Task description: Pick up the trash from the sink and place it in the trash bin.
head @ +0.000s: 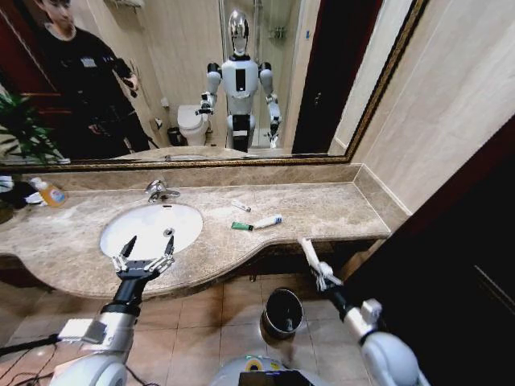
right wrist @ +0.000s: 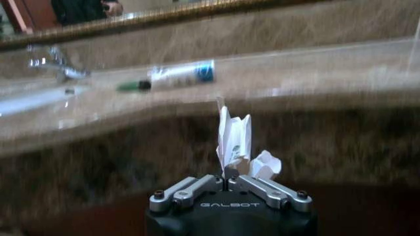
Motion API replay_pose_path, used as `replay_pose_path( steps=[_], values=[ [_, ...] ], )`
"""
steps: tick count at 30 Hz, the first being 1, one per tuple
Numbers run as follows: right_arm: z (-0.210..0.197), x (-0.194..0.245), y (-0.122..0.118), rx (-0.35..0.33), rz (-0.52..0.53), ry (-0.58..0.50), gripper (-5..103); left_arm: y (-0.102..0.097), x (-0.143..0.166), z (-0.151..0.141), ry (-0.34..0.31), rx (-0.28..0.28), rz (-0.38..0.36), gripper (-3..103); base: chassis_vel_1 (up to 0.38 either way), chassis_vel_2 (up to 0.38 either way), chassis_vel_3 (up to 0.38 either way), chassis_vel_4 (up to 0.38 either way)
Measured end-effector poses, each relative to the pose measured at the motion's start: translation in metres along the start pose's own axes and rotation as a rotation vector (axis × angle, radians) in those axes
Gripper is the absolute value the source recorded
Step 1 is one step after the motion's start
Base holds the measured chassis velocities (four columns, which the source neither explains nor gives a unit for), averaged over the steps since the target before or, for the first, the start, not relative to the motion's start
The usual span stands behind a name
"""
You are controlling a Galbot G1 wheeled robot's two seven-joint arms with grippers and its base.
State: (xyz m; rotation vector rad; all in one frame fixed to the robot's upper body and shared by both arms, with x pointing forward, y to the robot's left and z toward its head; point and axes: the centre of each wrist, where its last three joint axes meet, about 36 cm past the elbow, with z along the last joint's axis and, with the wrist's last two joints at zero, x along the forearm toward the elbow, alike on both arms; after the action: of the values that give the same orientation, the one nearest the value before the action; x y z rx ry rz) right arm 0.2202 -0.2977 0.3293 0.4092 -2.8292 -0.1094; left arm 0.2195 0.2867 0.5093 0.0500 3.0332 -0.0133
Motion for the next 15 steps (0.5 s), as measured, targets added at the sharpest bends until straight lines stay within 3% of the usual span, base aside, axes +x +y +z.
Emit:
replay_pose_path(
  steps=[7, 15],
  values=[
    [0.075, -0.017, 0.002, 0.003, 0.047, 0.129, 0, 0.0, 0.0, 0.0, 0.0, 0.0, 0.0, 100, 0.0, 0.0, 0.0, 0.0],
    [0.115, -0.055, 0.007, 0.032, 0.09, 0.209, 0, 0.0, 0.0, 0.0, 0.0, 0.0, 0.0, 100, 0.0, 0.0, 0.0, 0.0]
  ],
)
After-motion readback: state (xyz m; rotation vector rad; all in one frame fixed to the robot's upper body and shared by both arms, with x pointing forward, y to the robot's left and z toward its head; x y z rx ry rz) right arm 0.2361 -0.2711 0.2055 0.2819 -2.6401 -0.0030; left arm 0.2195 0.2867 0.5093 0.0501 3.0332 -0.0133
